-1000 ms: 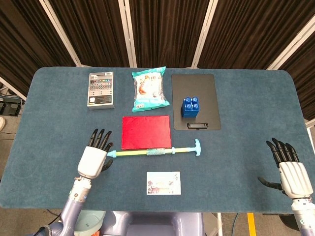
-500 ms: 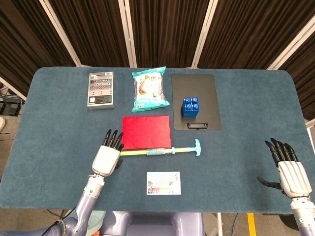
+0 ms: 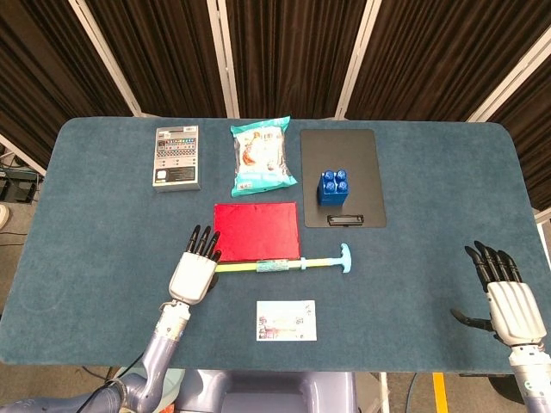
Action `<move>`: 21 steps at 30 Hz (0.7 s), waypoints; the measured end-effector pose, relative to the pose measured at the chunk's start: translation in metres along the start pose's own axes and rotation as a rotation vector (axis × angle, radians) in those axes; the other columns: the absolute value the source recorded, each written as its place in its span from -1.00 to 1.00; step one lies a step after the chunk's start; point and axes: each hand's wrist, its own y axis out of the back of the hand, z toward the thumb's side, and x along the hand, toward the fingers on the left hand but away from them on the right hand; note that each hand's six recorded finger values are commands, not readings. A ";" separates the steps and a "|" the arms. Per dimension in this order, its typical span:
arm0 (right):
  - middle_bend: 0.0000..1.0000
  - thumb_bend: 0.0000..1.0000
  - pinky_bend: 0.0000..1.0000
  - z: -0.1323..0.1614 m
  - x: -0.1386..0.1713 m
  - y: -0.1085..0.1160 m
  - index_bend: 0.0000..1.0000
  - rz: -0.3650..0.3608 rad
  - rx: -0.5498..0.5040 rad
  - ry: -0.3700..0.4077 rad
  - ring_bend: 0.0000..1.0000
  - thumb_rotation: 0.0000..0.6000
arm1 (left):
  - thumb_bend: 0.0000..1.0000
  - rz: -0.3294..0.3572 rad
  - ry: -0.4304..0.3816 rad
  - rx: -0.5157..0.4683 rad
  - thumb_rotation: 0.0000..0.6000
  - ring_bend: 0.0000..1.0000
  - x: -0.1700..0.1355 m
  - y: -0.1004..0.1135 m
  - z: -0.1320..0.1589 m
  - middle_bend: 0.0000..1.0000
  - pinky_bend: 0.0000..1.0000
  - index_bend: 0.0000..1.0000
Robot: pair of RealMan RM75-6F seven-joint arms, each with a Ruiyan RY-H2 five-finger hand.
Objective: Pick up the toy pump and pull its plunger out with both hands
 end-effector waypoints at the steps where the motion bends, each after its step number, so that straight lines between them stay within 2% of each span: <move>1: -1.00 -1.00 -1.00 0.000 0.000 0.000 -1.00 0.001 -0.001 0.000 -1.00 1.00 | -0.52 -0.005 0.002 0.004 1.00 -0.99 0.001 -0.002 0.000 -0.78 -0.98 -0.15; 9: -1.00 -1.00 -1.00 -0.001 0.000 0.000 -1.00 0.002 -0.003 -0.001 -1.00 1.00 | -0.48 -0.023 0.001 0.028 1.00 -0.99 0.004 -0.010 0.003 -0.76 -0.98 -0.06; 21: -1.00 -1.00 -1.00 -0.001 -0.001 -0.002 -1.00 0.008 0.002 -0.003 -1.00 1.00 | -0.09 0.016 -0.023 0.033 1.00 -0.86 -0.001 -0.005 0.009 -0.54 -0.98 0.31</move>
